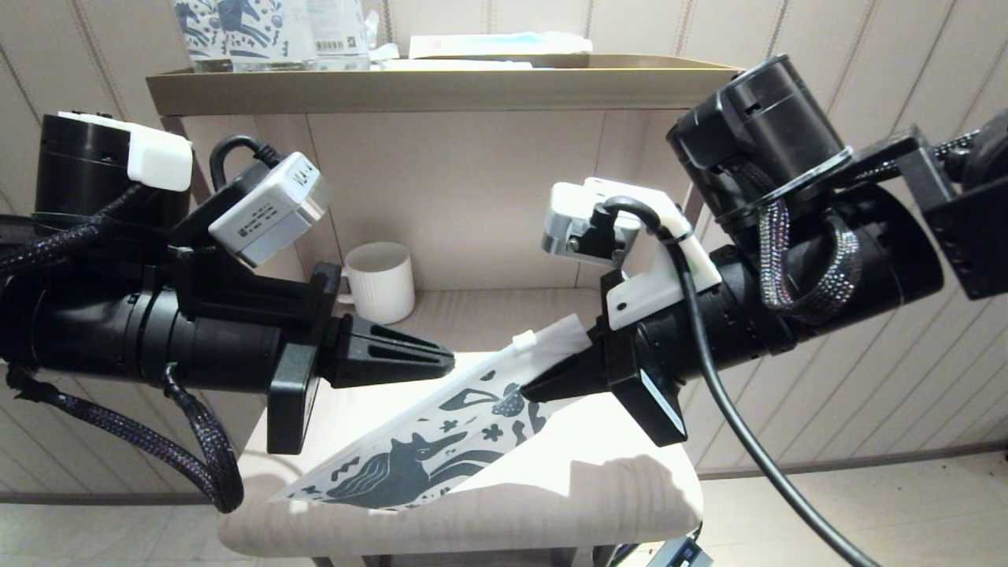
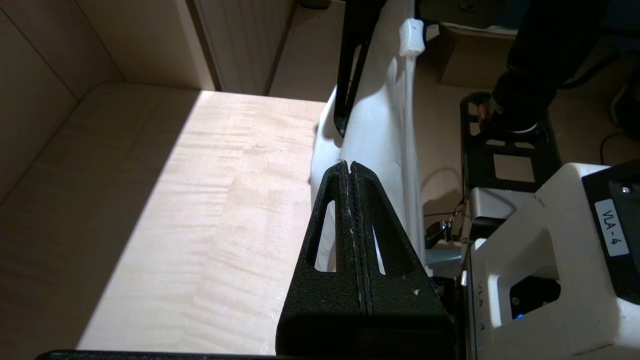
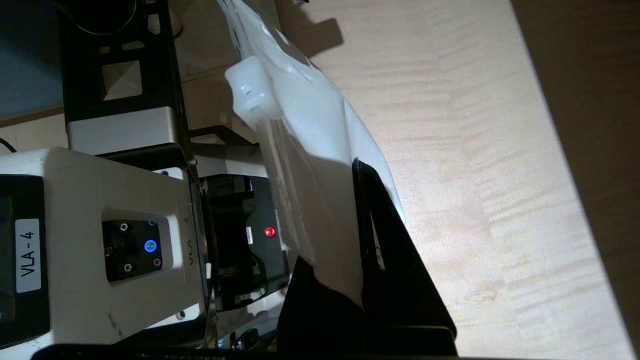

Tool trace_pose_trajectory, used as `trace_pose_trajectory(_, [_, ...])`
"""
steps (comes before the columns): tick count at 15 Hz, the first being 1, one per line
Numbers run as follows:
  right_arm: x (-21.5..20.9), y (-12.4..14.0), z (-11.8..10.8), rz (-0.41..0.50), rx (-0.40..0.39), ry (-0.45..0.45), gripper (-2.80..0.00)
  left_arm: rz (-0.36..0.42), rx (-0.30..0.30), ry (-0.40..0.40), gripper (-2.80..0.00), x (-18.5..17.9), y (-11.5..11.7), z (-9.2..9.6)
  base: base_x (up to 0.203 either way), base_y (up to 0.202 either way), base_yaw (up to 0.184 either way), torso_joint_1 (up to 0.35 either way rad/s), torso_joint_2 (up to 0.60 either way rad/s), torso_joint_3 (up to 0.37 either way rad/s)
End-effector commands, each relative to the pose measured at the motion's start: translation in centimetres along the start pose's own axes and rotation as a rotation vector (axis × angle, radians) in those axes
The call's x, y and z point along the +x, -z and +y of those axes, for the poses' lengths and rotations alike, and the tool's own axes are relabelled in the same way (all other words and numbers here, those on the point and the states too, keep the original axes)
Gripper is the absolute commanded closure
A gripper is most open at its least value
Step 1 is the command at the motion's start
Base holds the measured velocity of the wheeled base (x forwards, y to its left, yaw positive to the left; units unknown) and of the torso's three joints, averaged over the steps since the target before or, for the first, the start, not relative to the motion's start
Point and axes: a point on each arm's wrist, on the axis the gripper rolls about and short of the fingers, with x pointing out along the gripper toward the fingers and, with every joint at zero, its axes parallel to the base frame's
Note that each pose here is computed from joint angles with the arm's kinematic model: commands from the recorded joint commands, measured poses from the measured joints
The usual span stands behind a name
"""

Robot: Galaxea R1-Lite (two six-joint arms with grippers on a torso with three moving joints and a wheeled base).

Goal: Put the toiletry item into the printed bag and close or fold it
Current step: Close the strorage bag and place it on the desk

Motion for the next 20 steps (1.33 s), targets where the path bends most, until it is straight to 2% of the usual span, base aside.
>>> trace_pose_trajectory(1, [0.5,0.1,0.0,0.01,0.0,-0.011,0.0,-0.01,0.012,-0.018,0.0,-0.4,-0.6,-0.1,0.0,0.0,0.0,0.0,0.0,0.0])
trace_pose_trajectory(3, [1.0,0.1,-0.1,0.017,0.001,-0.013,0.0,-0.009,0.018,-0.081,0.0,-1.0,-1.0,0.2,0.0,0.0,0.0,0.0,0.0,0.0])
trace_pose_trajectory(5, [1.4,-0.2,-0.3,0.024,-0.004,0.005,0.0,-0.032,-0.002,-0.132,0.0,-2.3,-1.8,0.5,0.0,0.0,0.0,0.0,0.0,0.0])
trace_pose_trajectory(7, [2.0,-0.5,-0.3,0.039,-0.014,0.037,0.0,-0.044,-0.008,-0.151,0.0,-2.9,-2.2,0.6,0.0,0.0,0.0,0.0,0.0,0.0])
trace_pose_trajectory(20, [2.3,-1.1,-0.1,0.036,-0.01,0.054,0.0,-0.053,-0.016,-0.1,0.0,-2.7,-1.9,0.4,0.0,0.0,0.0,0.0,0.0,0.0])
